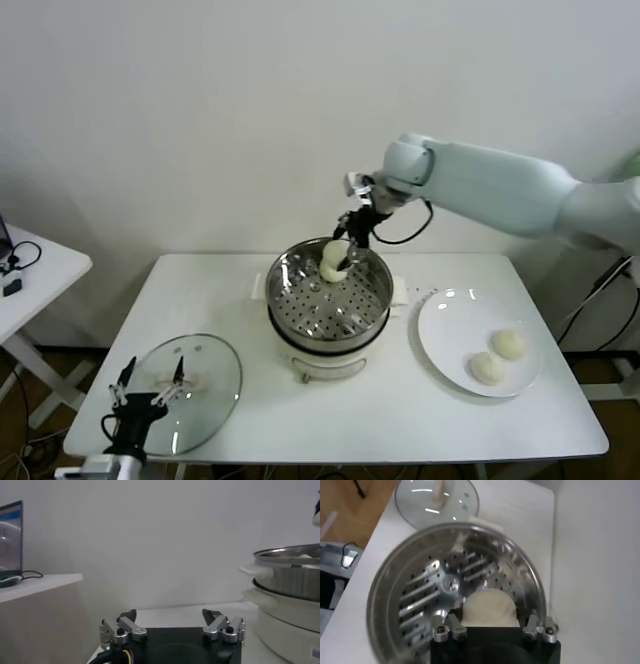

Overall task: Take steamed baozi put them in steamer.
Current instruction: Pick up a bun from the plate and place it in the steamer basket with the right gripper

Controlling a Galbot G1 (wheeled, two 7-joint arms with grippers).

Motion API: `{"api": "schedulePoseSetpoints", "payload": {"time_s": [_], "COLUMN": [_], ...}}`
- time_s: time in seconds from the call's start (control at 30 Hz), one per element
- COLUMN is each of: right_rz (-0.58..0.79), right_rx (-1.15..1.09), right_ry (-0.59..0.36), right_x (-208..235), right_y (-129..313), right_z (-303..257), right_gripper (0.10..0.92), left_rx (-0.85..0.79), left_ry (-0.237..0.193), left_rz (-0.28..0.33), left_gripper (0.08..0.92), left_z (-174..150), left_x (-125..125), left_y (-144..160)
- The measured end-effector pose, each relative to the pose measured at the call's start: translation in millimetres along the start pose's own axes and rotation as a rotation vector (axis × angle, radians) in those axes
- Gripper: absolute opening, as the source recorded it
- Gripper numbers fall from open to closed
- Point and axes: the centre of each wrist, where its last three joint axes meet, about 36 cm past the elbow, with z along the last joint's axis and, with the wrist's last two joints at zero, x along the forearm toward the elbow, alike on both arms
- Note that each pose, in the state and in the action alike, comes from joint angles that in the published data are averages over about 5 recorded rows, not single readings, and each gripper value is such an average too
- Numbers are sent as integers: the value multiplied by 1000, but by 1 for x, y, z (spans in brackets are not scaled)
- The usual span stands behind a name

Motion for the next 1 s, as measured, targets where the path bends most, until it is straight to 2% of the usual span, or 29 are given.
{"api": "schedulePoseSetpoints", "payload": {"time_s": [0.4,1.0], "right_rz": [-44,-74], "right_rx": [23,45], "right_ry": [14,23], "right_x": [-61,-97], "right_y": [-3,1], "right_z": [-25,-36], "right_gripper": [704,710], "left_rx": [12,40], "left_ry": [8,13], "left_rz": [-3,-2], "left_gripper": [823,823], "left_z": [1,2], "left_x": [2,2], "left_y": [0,-4]}}
